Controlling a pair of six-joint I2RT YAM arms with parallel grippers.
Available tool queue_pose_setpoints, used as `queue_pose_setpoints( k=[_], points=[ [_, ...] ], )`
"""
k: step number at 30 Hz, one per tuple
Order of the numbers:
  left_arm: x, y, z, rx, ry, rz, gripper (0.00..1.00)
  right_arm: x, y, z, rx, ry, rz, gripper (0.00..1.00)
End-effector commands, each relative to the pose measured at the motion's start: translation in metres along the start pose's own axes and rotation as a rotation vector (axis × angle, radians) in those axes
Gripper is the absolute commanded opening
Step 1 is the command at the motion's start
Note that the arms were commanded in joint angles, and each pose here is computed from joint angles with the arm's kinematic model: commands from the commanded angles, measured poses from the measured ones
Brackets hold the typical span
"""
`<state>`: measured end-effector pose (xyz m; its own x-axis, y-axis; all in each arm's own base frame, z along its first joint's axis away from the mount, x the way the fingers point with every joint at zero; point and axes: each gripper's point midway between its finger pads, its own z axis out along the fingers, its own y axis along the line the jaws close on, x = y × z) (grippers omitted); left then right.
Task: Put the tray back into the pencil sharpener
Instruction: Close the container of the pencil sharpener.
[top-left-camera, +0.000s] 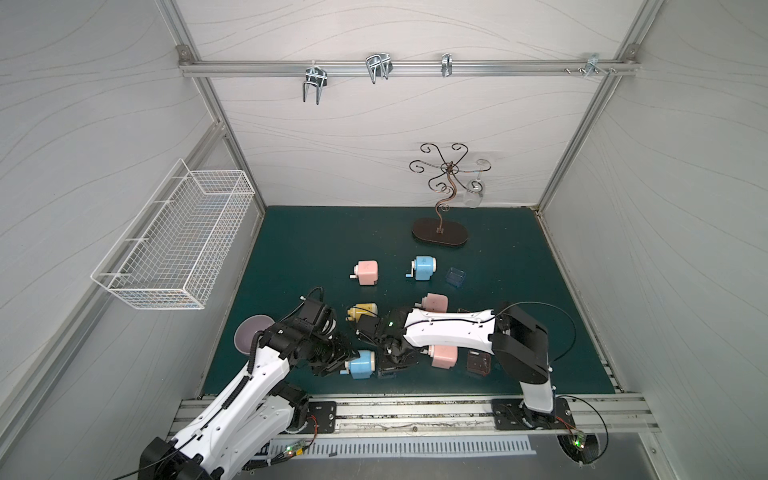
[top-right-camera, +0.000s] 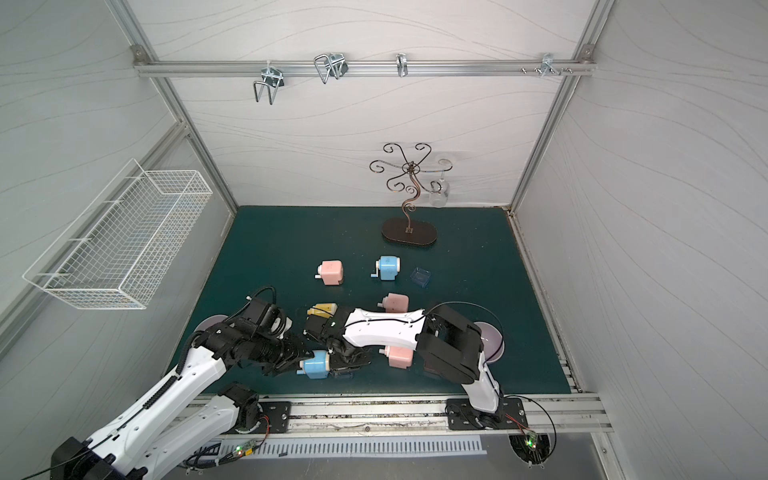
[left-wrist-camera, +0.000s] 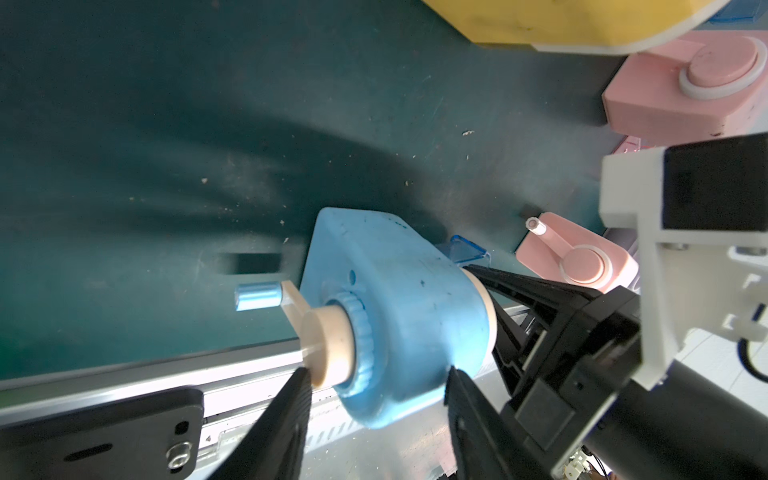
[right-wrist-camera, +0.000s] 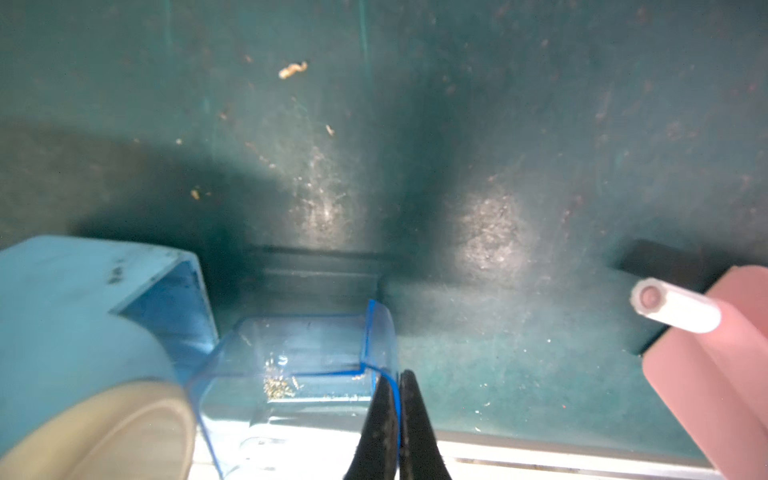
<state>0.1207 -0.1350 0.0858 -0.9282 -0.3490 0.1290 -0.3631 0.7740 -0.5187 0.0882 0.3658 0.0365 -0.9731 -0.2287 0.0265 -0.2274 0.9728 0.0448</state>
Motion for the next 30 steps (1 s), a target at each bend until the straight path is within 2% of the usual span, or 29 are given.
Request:
queue_pose_setpoints(
  k=[1,30],
  points=[
    [-0.002,-0.008,-0.005,0.023,-0.007,0.015,0.56,0.004,-0.009,0.002,0.068,0.006,0.036,0.0],
    [-0.002,-0.009,-0.003,0.026,0.007,0.014,0.55,0.004,0.001,0.01,0.096,0.035,0.086,0.0]
  ],
)
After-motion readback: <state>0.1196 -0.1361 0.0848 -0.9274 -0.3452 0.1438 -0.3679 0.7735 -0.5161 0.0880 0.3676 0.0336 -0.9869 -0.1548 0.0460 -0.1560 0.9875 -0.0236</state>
